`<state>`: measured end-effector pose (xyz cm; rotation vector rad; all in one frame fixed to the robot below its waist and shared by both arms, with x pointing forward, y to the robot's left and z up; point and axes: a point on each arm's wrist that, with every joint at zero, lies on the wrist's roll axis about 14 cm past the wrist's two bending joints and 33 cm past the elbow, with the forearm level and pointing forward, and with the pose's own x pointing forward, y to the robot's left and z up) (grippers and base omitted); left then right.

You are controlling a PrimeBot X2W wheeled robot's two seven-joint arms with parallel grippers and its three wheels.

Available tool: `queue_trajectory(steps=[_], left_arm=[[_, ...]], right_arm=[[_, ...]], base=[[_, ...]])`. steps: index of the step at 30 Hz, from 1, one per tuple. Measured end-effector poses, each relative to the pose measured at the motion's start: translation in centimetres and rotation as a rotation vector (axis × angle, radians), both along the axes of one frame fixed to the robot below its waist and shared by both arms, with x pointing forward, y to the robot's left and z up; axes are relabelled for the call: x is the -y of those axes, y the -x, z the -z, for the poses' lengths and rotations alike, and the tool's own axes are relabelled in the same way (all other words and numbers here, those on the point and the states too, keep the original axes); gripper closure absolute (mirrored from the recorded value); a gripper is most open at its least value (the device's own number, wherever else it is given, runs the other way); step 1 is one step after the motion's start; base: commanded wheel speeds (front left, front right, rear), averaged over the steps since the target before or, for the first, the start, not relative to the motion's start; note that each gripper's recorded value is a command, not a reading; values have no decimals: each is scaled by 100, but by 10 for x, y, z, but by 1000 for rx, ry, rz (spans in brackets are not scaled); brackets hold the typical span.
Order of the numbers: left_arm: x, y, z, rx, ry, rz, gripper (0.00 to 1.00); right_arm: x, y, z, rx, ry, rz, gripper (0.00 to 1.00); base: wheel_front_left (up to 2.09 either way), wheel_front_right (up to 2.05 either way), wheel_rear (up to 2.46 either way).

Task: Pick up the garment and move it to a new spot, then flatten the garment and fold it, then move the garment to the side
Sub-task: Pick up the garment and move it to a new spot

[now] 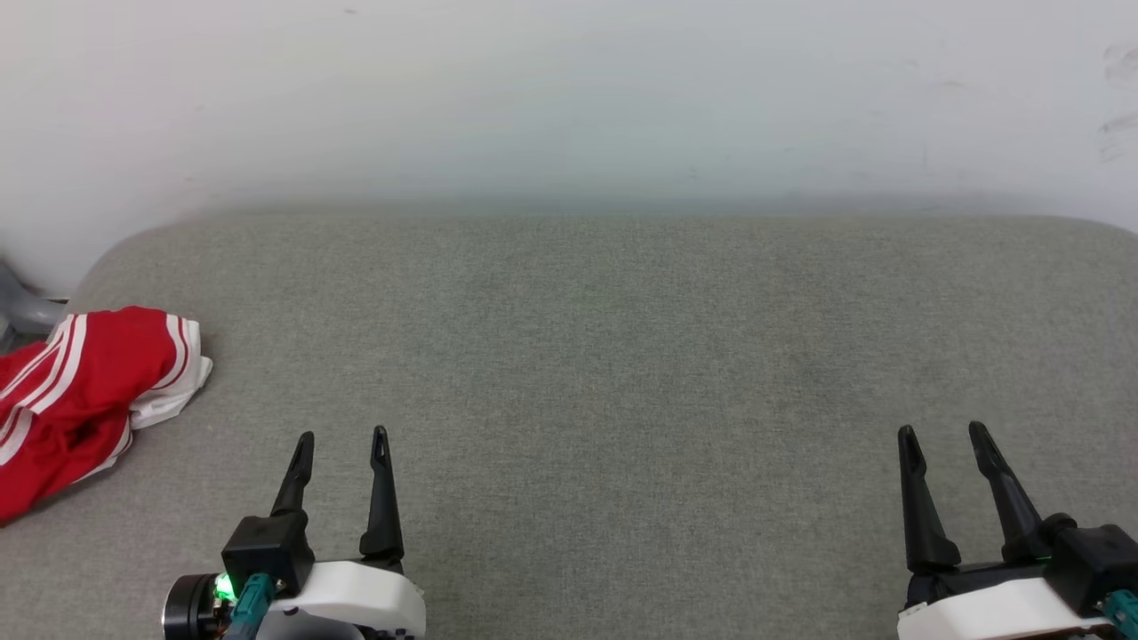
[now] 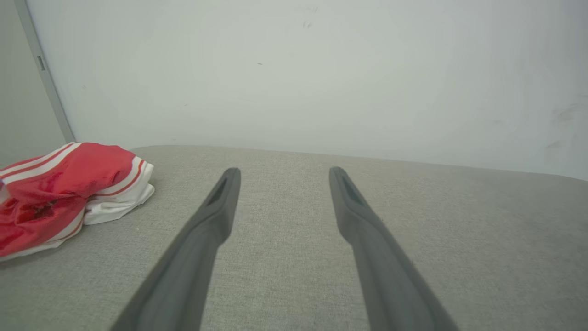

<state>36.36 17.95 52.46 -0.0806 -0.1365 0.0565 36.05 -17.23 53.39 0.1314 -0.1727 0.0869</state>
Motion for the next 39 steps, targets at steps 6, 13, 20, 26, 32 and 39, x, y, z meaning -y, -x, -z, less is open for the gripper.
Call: queue_trajectory(steps=[6, 13, 20, 26, 32, 39], left_arm=[[-11, 6, 1, -2, 0, -32, 0], [-34, 18, 2, -6, 1, -105, 0], [-65, 39, 3, -10, 0, -206, 0], [-92, 60, 3, -10, -2, -297, 0], [-112, 80, 4, -13, 0, -374, 0], [-130, 101, 6, -20, 9, -450, 0]], right_arm=[[-10, -5, 0, 0, -1, -31, 0], [-31, -14, 1, -3, 0, -95, 0], [-61, -24, 1, -3, 7, -182, 0], [-90, -31, 0, 2, 9, -266, 0], [-116, -35, 0, 2, 8, -339, 0], [-143, -39, 3, -5, 9, -416, 0]], base=[[0, 0, 0], [0, 0, 0], [0, 0, 0], [0, 0, 0], [0, 0, 0], [0, 0, 0]])
